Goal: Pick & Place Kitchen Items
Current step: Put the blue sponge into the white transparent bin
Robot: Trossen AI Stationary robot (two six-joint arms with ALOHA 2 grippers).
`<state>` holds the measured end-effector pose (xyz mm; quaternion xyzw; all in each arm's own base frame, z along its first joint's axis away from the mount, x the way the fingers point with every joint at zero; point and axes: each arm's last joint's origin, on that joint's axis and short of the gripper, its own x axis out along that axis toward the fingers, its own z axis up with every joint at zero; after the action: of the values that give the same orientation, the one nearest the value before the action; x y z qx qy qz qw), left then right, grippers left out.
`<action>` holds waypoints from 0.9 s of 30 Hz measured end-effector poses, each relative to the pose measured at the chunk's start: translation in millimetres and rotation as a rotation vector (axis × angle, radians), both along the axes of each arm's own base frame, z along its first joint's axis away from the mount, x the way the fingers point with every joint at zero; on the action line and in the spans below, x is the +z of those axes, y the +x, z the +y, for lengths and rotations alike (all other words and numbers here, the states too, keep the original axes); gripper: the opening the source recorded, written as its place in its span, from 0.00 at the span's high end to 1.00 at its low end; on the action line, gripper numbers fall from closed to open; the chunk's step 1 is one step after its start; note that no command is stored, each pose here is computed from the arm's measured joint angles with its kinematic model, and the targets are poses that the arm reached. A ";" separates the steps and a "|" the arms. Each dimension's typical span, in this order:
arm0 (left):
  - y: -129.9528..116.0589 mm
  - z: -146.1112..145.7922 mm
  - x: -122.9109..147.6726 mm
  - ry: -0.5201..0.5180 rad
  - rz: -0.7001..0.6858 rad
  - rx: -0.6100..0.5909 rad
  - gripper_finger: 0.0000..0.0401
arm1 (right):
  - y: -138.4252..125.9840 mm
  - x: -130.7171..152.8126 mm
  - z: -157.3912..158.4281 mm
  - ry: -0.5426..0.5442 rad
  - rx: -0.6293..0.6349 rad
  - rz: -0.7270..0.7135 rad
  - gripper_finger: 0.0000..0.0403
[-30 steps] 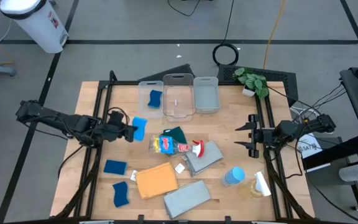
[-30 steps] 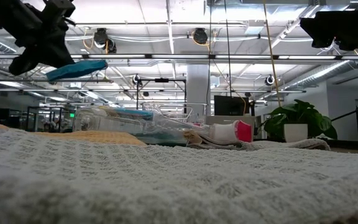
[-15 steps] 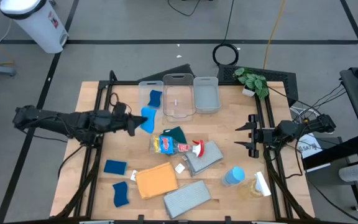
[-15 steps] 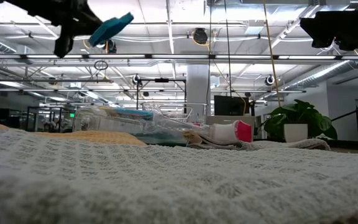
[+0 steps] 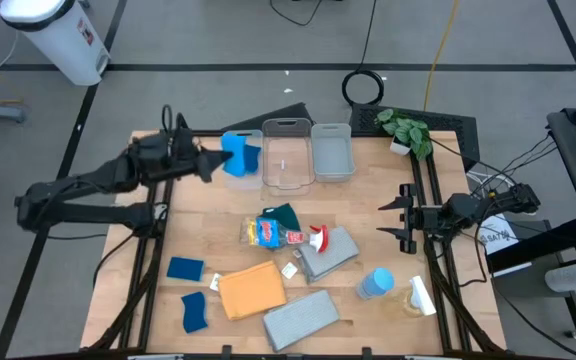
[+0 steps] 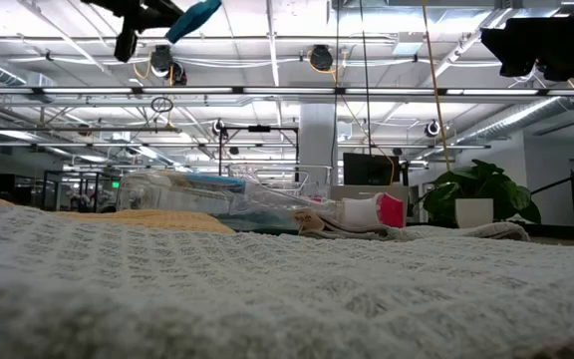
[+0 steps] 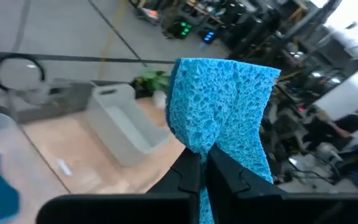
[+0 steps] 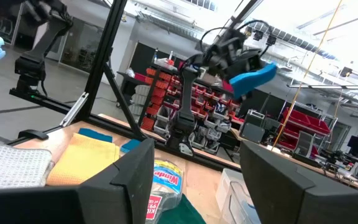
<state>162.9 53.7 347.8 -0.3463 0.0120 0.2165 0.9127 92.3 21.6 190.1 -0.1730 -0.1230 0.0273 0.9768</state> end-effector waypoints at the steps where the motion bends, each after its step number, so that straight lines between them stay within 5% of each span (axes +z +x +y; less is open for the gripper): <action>1: -0.4 3.1 4.1 0.000 0.018 0.012 0.97 | 0.0 0.0 0.0 0.000 0.000 0.000 0.49; 10: 13.8 41.2 9.3 -0.024 0.156 0.087 0.97 | 0.0 0.0 0.0 0.000 0.000 0.000 0.49; 27: 35.0 126.3 -60.0 -0.206 0.455 0.231 0.96 | 0.0 0.0 0.0 0.000 0.000 0.000 0.48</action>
<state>197.9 179.9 287.8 -0.3787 0.1993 0.3888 0.8159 92.3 21.6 190.1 -0.1730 -0.1230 0.0274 0.9768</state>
